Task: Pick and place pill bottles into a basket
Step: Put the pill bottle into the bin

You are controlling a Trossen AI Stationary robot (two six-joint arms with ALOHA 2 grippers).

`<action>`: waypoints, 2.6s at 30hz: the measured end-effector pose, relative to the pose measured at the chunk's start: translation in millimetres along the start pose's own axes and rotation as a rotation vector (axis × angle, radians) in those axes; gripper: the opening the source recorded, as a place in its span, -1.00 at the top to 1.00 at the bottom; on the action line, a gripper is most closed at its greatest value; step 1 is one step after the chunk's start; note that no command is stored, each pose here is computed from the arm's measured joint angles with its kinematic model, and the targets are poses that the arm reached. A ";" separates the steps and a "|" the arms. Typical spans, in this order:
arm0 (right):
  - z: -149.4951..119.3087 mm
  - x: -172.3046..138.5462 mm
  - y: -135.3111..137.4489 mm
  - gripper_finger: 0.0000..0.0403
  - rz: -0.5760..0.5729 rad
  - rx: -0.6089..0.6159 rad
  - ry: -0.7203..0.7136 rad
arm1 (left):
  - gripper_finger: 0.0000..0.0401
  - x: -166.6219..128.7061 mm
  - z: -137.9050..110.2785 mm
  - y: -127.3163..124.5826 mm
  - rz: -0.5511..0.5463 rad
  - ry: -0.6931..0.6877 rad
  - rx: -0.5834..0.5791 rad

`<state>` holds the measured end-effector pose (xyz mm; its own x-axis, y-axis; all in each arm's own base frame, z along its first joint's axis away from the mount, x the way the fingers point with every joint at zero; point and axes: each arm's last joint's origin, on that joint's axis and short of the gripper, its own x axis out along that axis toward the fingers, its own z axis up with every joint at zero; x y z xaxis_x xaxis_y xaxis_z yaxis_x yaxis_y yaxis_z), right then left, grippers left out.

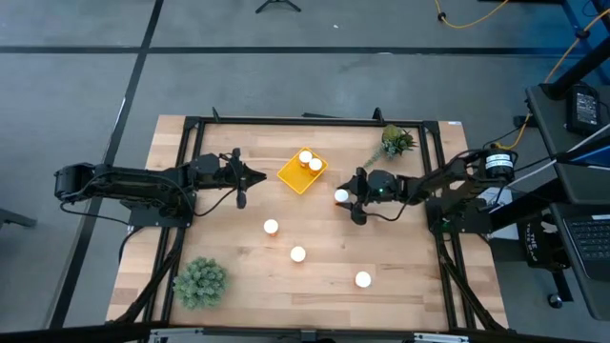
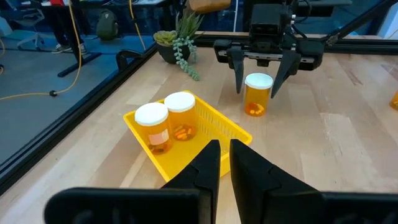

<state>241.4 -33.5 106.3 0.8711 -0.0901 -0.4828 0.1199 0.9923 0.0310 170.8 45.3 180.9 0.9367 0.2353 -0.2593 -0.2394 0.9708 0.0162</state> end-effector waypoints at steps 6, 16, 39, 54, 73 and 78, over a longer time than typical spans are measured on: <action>1.3 5.1 -0.1 -0.38 -0.001 0.003 0.093 | 0.83 0.0 -0.1 -0.1 0.000 0.001 0.000; 19.6 7.1 -0.4 -0.38 -0.019 -0.044 0.173 | 0.83 0.0 -0.1 0.0 0.000 0.001 0.000; 29.7 -7.5 -0.4 -0.34 -0.040 -0.033 0.187 | 0.83 0.0 -0.9 -0.2 -0.004 0.009 -0.008; 29.7 -7.5 -0.4 -0.05 -0.039 -0.045 0.188 | 0.83 0.0 -0.9 -0.2 -0.004 0.009 -0.008; 29.2 -7.6 -0.4 -0.09 -0.039 -0.047 0.193 | 0.83 0.0 -0.9 -0.2 -0.004 0.009 -0.008; 29.0 -7.7 -0.4 -0.09 -0.039 -0.048 0.194 | 0.83 0.0 -0.8 -0.2 -0.004 0.009 -0.008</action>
<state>248.5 -35.7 135.4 0.7575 -0.1147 -0.6427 0.1243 0.9918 -0.0305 170.7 45.1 180.1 0.9354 0.2312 -0.2677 -0.2380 0.9712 0.0070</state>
